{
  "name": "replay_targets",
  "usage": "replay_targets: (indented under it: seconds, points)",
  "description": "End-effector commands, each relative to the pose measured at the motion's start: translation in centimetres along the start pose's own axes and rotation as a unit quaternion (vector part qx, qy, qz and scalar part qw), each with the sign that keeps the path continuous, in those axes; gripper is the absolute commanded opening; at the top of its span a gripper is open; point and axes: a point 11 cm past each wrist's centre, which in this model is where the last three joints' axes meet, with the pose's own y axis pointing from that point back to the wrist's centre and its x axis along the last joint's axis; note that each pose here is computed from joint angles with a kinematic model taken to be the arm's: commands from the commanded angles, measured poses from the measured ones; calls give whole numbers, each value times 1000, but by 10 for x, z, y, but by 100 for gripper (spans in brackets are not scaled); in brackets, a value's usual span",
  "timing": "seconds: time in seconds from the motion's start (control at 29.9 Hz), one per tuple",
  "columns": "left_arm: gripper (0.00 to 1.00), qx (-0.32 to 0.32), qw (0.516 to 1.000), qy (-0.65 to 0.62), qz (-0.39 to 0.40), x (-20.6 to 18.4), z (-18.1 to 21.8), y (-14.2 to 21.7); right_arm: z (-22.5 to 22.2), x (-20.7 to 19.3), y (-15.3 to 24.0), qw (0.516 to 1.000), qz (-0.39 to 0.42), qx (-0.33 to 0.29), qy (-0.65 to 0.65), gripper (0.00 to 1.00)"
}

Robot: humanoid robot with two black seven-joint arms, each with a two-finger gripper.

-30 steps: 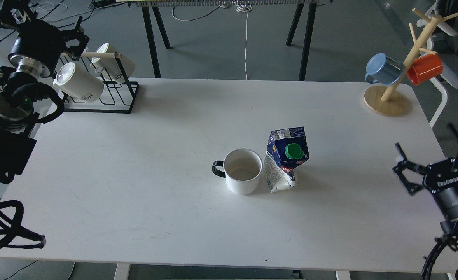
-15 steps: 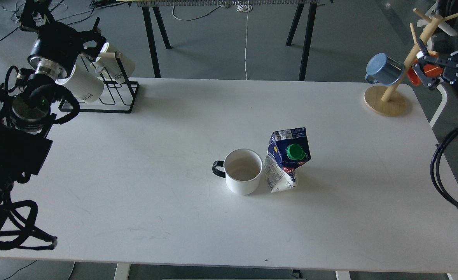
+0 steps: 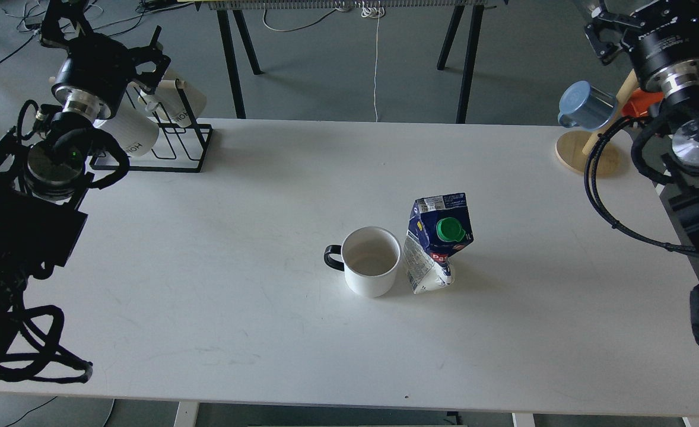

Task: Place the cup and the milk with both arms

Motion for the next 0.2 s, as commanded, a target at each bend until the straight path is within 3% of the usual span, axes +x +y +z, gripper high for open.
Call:
replay_targets:
  seconds: [0.0,0.17]
  points:
    - [100,2,1000,2,0,0,-4,-1,9,-4,-2,1000,-4,-5,-6,99]
    - [100,0,1000,2,-6,-6,-1,-4,3,-5,-3,1000,-5,-1,-1,99]
